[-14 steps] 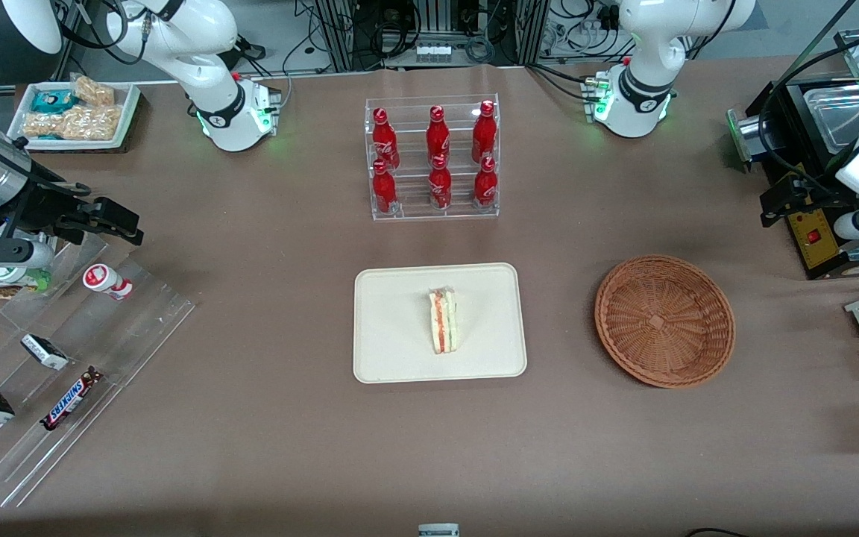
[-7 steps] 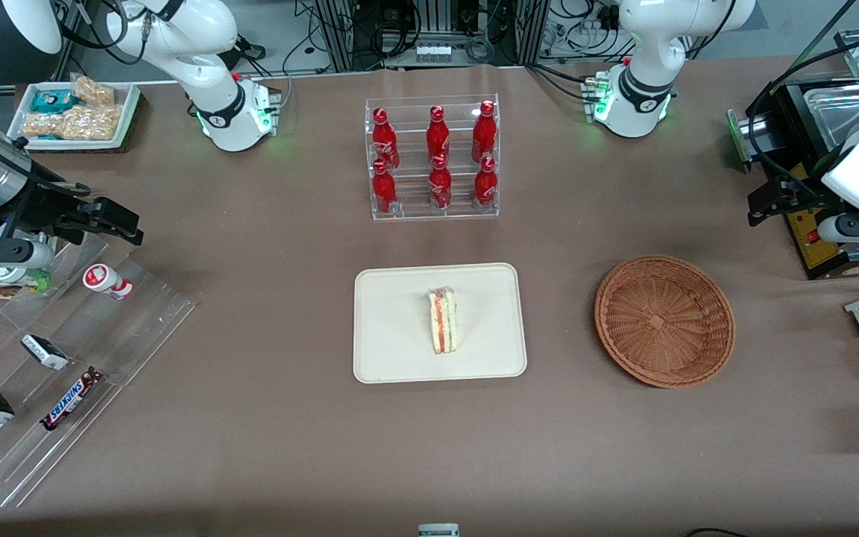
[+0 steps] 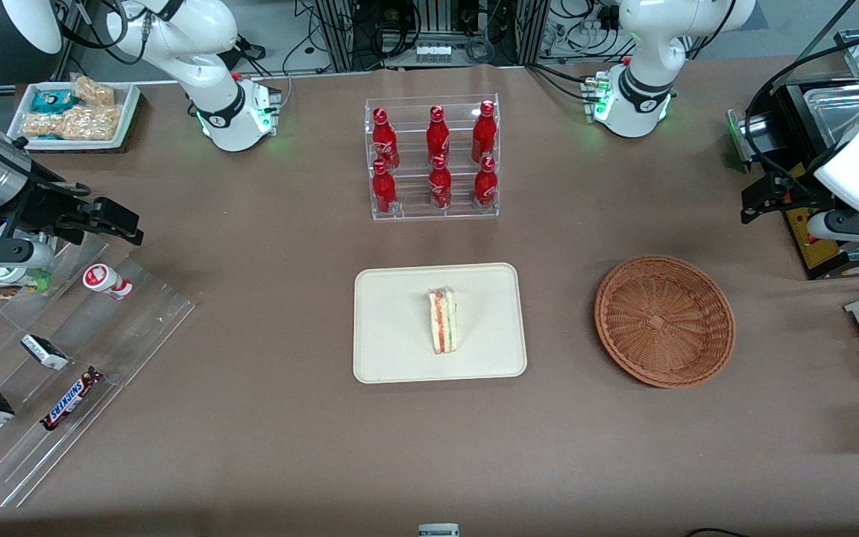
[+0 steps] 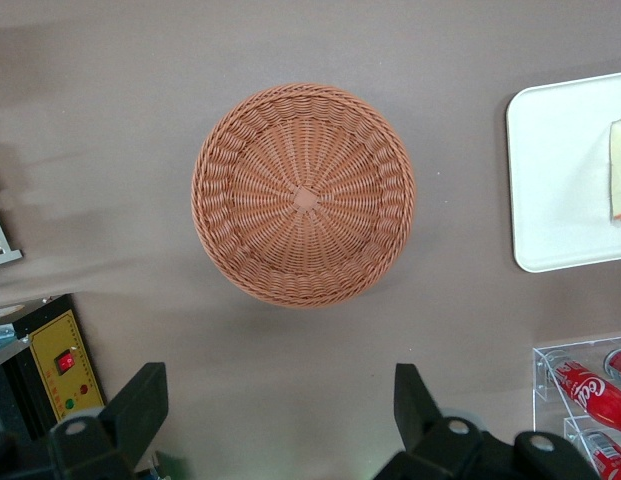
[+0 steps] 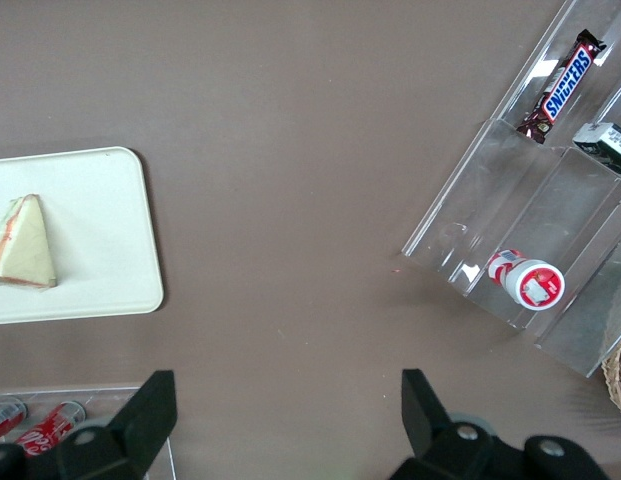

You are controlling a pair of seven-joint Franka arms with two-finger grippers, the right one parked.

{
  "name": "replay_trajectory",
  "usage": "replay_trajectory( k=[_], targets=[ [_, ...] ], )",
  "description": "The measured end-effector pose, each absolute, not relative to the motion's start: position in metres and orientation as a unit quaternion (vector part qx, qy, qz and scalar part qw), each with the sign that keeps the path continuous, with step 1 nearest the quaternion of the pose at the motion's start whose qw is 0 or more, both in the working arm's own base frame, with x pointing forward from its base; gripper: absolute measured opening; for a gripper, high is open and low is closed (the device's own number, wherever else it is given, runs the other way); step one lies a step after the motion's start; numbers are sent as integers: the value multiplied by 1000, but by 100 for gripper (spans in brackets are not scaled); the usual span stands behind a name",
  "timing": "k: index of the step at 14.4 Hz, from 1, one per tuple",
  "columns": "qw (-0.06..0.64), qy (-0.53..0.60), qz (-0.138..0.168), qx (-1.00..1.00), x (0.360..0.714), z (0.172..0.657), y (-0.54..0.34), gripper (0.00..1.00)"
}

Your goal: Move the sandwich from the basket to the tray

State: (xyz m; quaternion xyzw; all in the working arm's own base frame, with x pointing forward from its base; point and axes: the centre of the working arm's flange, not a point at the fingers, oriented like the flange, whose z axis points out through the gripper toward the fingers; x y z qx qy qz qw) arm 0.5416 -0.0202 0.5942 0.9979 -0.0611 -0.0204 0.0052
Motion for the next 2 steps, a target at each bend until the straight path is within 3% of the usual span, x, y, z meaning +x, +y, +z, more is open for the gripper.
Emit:
replay_trajectory(
  k=[2],
  targets=[
    [5,-62,-20,998,542,594,-20,100]
  ],
)
